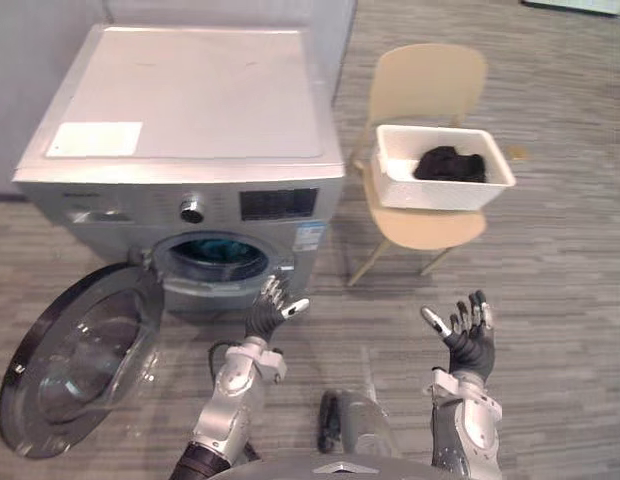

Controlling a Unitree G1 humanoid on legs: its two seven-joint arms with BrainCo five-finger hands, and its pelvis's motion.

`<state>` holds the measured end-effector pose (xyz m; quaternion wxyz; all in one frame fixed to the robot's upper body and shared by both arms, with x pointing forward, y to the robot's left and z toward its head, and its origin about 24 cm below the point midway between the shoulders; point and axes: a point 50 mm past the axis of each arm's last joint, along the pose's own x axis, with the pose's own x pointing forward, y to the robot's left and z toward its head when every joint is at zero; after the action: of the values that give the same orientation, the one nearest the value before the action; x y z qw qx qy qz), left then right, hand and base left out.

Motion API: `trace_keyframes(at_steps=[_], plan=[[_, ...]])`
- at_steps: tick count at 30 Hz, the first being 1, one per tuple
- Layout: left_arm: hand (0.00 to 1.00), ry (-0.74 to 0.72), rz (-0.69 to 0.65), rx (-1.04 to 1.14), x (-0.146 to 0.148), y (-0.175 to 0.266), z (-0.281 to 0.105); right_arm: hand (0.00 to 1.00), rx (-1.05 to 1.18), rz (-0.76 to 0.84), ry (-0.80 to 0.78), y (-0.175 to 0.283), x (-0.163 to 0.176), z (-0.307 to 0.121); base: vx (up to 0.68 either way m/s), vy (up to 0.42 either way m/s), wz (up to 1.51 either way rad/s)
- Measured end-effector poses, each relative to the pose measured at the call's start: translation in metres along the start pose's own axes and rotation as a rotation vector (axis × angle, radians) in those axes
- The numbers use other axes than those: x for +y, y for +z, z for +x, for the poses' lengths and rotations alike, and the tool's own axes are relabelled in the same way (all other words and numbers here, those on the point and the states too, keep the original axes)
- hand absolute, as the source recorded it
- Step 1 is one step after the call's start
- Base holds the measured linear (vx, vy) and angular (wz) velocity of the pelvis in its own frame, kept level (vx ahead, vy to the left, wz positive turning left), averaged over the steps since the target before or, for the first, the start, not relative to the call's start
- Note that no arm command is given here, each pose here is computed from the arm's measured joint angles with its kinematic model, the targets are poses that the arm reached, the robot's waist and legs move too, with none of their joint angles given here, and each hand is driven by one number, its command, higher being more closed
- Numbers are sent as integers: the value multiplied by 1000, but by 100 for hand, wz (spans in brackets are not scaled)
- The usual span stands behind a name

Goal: Pick up the laundry basket with both hands and put the clothes into the washing machine.

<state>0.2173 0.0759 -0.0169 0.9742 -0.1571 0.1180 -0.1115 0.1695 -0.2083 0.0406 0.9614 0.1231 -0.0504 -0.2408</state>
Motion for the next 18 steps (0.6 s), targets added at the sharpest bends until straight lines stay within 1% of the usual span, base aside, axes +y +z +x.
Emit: trace_keyframes(at_steps=[3,6,8,11,14,16,18], plan=[[0,-1,18,63,5,-11,2,0,-66,-49,-20,9,1,12,-14,-280,-80],[0,1,30,96,9,-14,2,0,-138,-23,4,21,16,29,-13,-265,-114],[0,7,32,91,11,-13,3,0,-133,-17,19,19,20,32,-18,-185,-83],[0,67,25,113,25,-17,2,0,-102,1,81,12,35,30,6,-235,-67],[0,138,4,151,37,-27,-10,0,-94,10,158,11,50,28,85,-272,-83],[0,155,-24,198,37,-39,-20,0,-106,1,185,13,54,30,145,-248,-85],[0,136,-48,214,26,-45,-23,0,-140,-30,198,20,52,36,161,-112,-48]])
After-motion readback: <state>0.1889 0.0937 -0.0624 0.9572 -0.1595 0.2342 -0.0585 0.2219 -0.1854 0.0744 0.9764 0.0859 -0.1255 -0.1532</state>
